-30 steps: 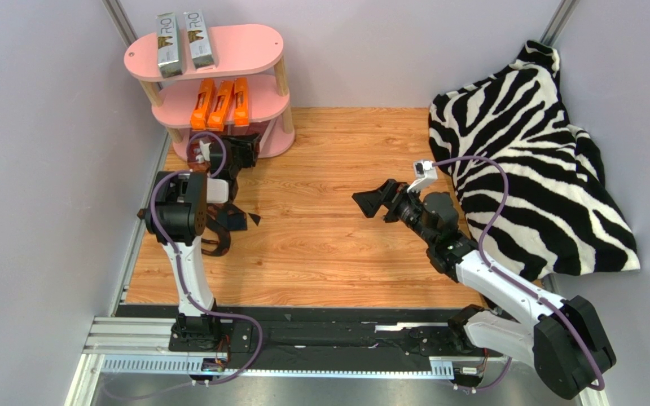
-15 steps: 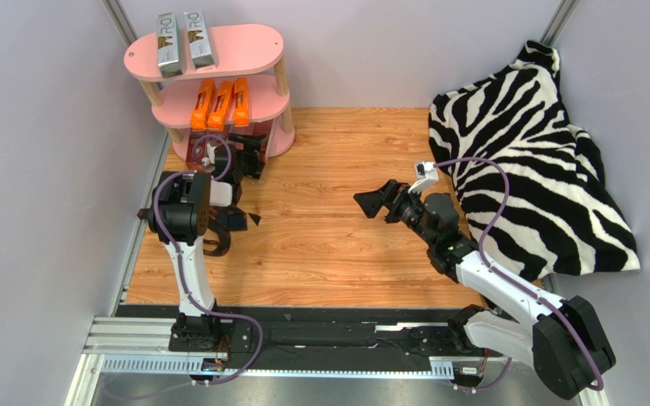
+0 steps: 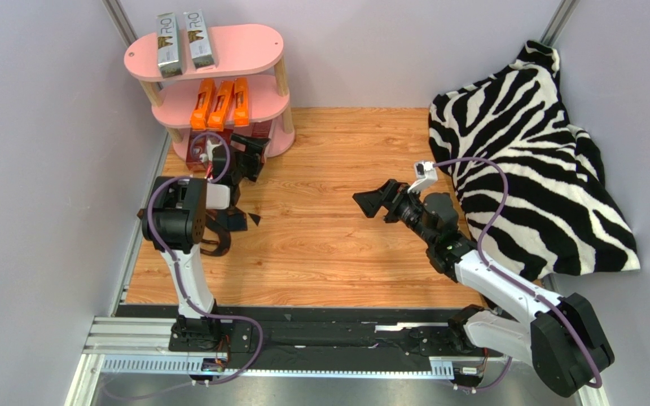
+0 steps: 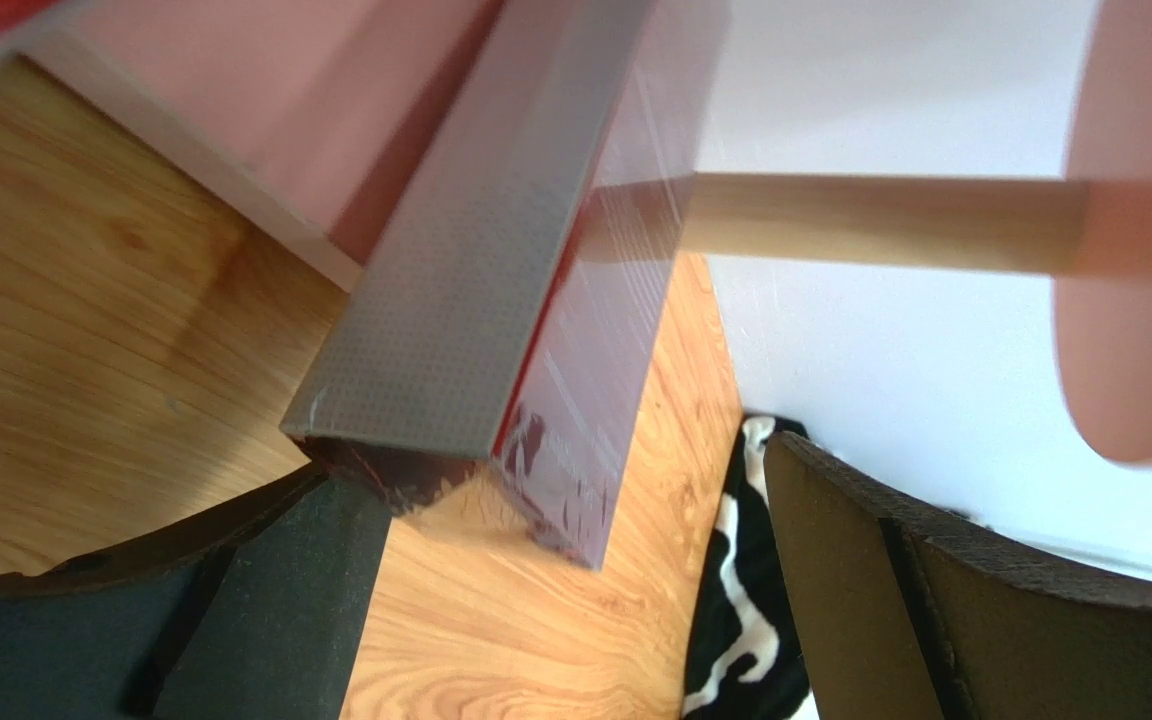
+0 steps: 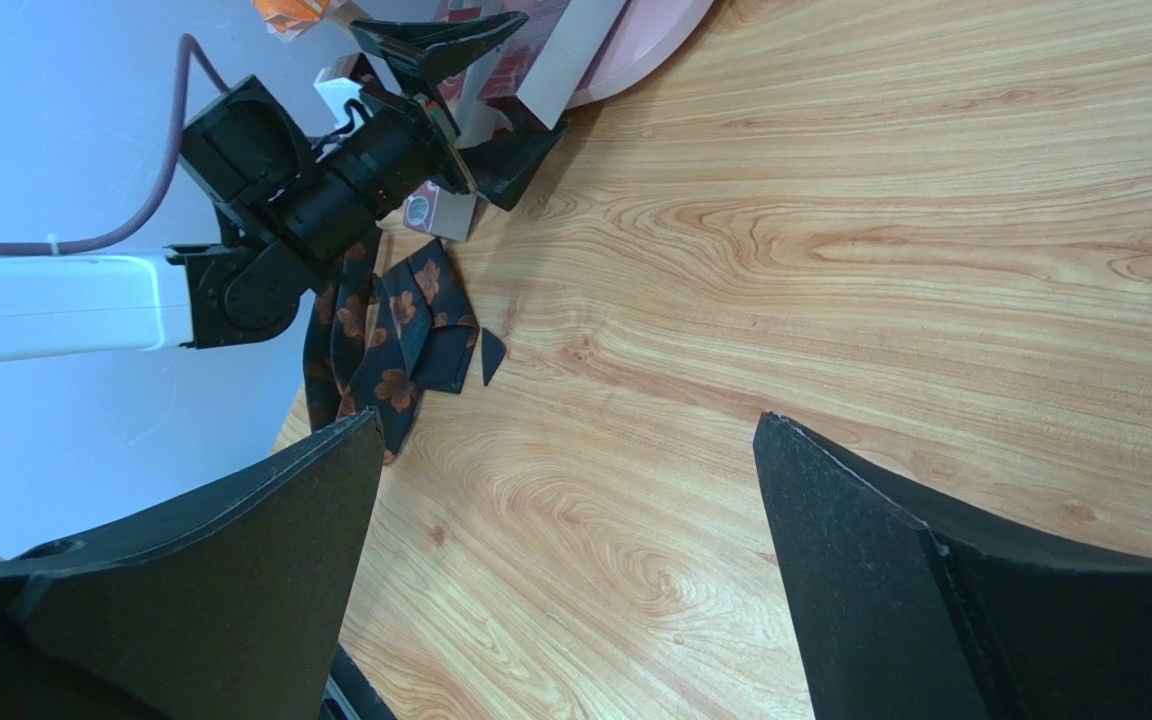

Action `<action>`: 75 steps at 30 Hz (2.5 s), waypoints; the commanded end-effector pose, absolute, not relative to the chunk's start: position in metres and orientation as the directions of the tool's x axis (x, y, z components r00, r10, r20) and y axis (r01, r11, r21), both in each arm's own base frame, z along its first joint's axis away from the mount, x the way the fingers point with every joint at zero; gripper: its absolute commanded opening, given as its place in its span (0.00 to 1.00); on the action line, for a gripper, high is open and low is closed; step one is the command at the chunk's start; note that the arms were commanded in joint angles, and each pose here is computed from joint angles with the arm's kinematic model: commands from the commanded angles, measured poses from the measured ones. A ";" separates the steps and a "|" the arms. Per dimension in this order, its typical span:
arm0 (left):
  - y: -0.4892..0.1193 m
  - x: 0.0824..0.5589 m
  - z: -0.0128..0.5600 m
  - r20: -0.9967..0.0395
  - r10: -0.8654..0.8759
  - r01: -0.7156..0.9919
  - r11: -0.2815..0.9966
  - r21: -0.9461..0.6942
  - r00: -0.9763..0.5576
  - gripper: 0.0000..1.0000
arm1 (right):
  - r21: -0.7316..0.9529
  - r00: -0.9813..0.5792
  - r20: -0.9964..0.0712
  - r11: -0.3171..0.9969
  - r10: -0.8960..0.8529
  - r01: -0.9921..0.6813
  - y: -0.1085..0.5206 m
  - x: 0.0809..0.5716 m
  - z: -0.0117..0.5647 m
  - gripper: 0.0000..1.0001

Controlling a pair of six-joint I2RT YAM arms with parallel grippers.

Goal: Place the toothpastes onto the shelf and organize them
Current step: Place the toothpaste on the shelf.

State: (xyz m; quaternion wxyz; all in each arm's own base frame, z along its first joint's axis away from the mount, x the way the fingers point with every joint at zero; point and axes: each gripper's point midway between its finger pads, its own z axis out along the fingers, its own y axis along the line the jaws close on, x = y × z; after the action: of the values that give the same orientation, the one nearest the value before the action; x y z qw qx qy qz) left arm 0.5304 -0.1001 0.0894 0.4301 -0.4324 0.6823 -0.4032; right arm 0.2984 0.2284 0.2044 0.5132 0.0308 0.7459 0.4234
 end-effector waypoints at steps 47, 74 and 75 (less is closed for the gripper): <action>-0.116 0.421 0.167 -0.540 -0.767 0.094 0.544 -0.833 -0.346 0.99 | 0.671 -0.457 -0.737 0.619 0.498 -0.408 0.230 0.303 0.207 1.00; 0.026 0.371 0.111 -0.430 -0.882 -0.192 0.464 -0.865 -0.194 0.62 | 0.668 -0.471 -0.735 0.640 0.487 -0.381 0.228 0.309 0.183 1.00; 0.028 0.374 0.109 -0.425 -0.884 -0.194 0.459 -0.867 -0.193 0.61 | 0.674 -0.483 -0.727 0.638 0.487 -0.372 0.228 0.311 0.180 1.00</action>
State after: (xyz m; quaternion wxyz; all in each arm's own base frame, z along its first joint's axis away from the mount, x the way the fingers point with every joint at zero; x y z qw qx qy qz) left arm 0.3519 0.0255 0.0837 0.4648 -0.4219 0.7168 -0.3035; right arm 0.3021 0.2324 0.1825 0.4953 0.0290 0.7576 0.4241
